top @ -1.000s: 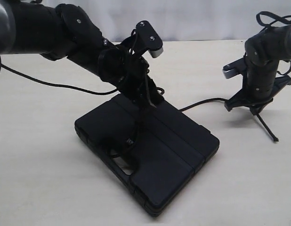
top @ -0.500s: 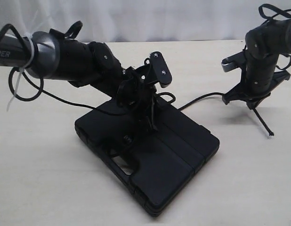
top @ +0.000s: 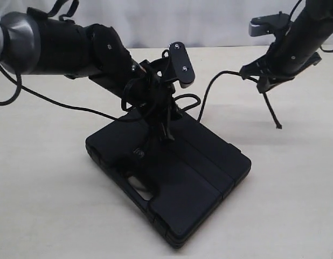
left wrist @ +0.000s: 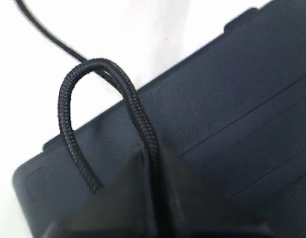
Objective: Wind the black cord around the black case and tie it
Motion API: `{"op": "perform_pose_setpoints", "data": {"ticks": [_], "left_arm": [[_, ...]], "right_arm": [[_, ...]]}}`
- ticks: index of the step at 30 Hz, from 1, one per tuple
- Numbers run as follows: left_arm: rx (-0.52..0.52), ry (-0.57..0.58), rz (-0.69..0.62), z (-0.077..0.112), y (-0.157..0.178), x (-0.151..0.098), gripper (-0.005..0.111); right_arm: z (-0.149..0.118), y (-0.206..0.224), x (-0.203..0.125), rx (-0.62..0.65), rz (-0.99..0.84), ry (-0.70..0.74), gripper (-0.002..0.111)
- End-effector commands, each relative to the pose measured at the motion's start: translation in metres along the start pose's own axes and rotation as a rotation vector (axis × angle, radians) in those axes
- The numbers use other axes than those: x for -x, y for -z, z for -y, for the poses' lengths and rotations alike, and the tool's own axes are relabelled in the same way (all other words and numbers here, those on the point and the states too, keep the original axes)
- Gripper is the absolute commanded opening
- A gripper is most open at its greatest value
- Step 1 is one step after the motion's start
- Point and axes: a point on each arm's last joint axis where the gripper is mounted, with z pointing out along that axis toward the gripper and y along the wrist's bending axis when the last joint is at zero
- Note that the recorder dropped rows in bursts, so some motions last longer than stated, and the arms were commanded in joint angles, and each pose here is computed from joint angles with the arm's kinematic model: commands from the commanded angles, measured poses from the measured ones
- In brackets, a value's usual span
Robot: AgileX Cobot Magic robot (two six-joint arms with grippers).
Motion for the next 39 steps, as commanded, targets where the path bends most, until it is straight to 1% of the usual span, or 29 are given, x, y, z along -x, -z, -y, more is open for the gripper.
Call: {"op": "perform_pose_setpoints", "data": {"ticks": [1, 3, 5, 6, 8, 9, 12, 13, 15, 16, 17, 20, 21, 24, 27, 30, 36, 37, 39], "left_arm": [[0.05, 0.043, 0.043, 0.0, 0.01, 0.008, 0.0], [0.068, 0.059, 0.055, 0.001, 0.013, 0.006, 0.0], [0.093, 0.065, 0.066, 0.002, 0.017, 0.004, 0.0], [0.102, 0.067, 0.066, 0.004, 0.019, 0.001, 0.0], [0.105, 0.063, 0.058, 0.007, 0.021, -0.004, 0.0], [0.112, 0.065, 0.056, 0.008, 0.021, -0.007, 0.0], [0.151, 0.067, 0.072, 0.012, 0.021, -0.008, 0.0], [0.171, 0.063, 0.085, 0.013, 0.021, -0.006, 0.0], [0.208, 0.071, 0.116, 0.014, 0.02, -0.002, 0.0], [0.234, 0.077, 0.139, 0.015, 0.02, 0.002, 0.0], [0.252, 0.081, 0.159, 0.017, 0.02, 0.006, 0.0], [0.278, 0.05, 0.196, 0.027, 0.018, 0.017, 0.0], [0.273, 0.038, 0.202, 0.031, 0.018, 0.02, 0.0], [0.249, 0.011, 0.208, 0.042, 0.016, 0.026, 0.0], [0.23, -0.006, 0.212, 0.05, 0.014, 0.03, 0.0], [0.225, -0.015, 0.213, 0.053, 0.014, 0.032, 0.0], [0.25, -0.014, 0.226, 0.051, 0.014, 0.033, 0.0], [0.257, -0.013, 0.23, 0.05, 0.015, 0.033, 0.0], [0.265, -0.013, 0.234, 0.05, 0.015, 0.033, 0.0]], "right_arm": [[-0.012, 0.007, -0.004, 0.184, 0.004, 0.006, 0.004], [-0.011, 0.002, -0.01, 0.258, 0.007, -0.015, 0.004], [-0.004, -0.004, -0.014, 0.353, 0.051, -0.081, 0.004], [0.005, -0.008, -0.017, 0.414, 0.094, -0.15, 0.004], [0.017, -0.012, -0.022, 0.5, 0.178, -0.231, 0.004], [0.022, -0.012, -0.023, 0.584, 0.254, -0.31, 0.004], [0.02, -0.016, -0.032, 0.799, 0.385, -0.435, 0.004], [0.019, -0.018, -0.033, 0.841, 0.419, -0.479, 0.004], [0.013, -0.028, -0.041, 0.884, 0.468, -0.556, 0.004], [0.011, -0.032, -0.045, 0.893, 0.49, -0.582, 0.004], [0.004, -0.039, -0.052, 0.889, 0.497, -0.567, 0.004], [-0.004, -0.054, -0.059, 0.767, 0.458, -0.571, 0.004], [-0.006, -0.056, -0.059, 0.761, 0.451, -0.571, 0.004], [-0.009, -0.048, -0.051, 0.832, 0.455, -0.582, 0.004], [-0.001, -0.037, -0.041, 0.891, 0.485, -0.595, 0.004], [0.012, -0.029, -0.038, 0.908, 0.518, -0.612, 0.004], [0.039, -0.03, -0.048, 0.899, 0.512, -0.755, 0.004], [0.041, -0.031, -0.052, 0.91, 0.497, -0.788, 0.004], [0.043, -0.031, -0.056, 0.934, 0.49, -0.798, 0.004]]}}
